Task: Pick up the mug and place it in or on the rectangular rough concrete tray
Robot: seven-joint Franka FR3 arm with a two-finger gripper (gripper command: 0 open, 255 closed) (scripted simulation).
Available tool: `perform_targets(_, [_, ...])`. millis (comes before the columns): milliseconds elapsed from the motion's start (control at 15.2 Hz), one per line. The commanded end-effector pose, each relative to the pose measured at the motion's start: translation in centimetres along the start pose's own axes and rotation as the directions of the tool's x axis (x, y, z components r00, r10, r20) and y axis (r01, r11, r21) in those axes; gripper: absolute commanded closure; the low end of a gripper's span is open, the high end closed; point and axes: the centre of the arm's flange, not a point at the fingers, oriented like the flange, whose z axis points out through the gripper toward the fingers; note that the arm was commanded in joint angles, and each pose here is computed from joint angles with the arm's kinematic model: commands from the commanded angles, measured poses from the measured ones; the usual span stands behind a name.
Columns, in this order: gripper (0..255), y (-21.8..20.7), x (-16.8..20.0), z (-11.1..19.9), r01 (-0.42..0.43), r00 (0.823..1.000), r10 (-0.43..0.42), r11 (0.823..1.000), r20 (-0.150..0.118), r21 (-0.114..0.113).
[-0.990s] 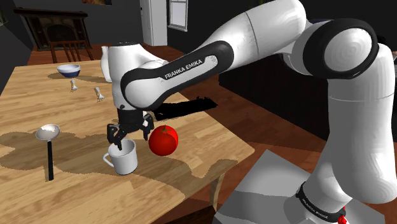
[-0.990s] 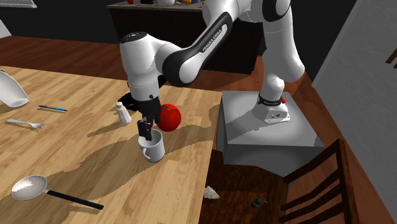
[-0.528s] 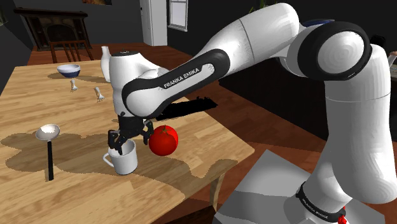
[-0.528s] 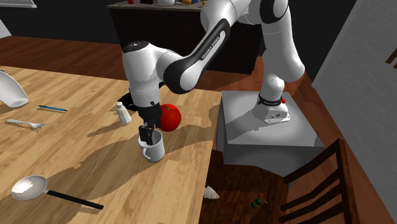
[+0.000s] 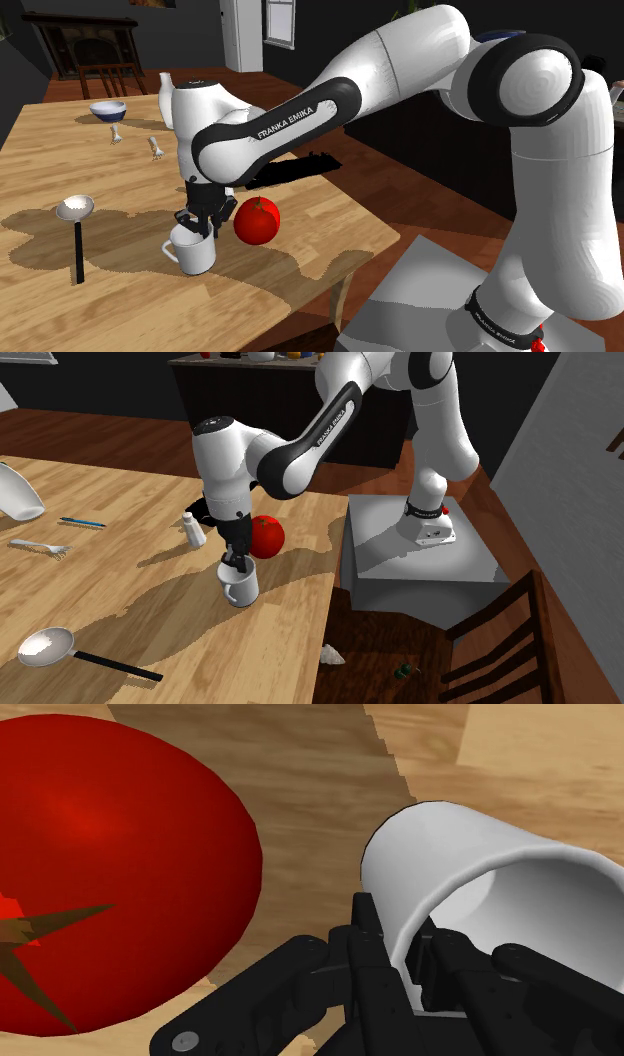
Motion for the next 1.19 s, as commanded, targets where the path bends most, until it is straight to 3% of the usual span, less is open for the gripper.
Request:
perform_targets(0, [255, 0.0, 0.0, 0.0, 0.000, 1.000, 0.000, 1.000, 0.000, 0.000])
perform_targets(330, [255, 0.0, 0.0, 0.0, 0.000, 1.000, 0.000, 1.000, 0.000, 0.000])
perform_targets(1122, [255, -0.5, 0.1, -6.3, 0.000, 1.000, 0.000, 1.000, 0.000, 0.000])
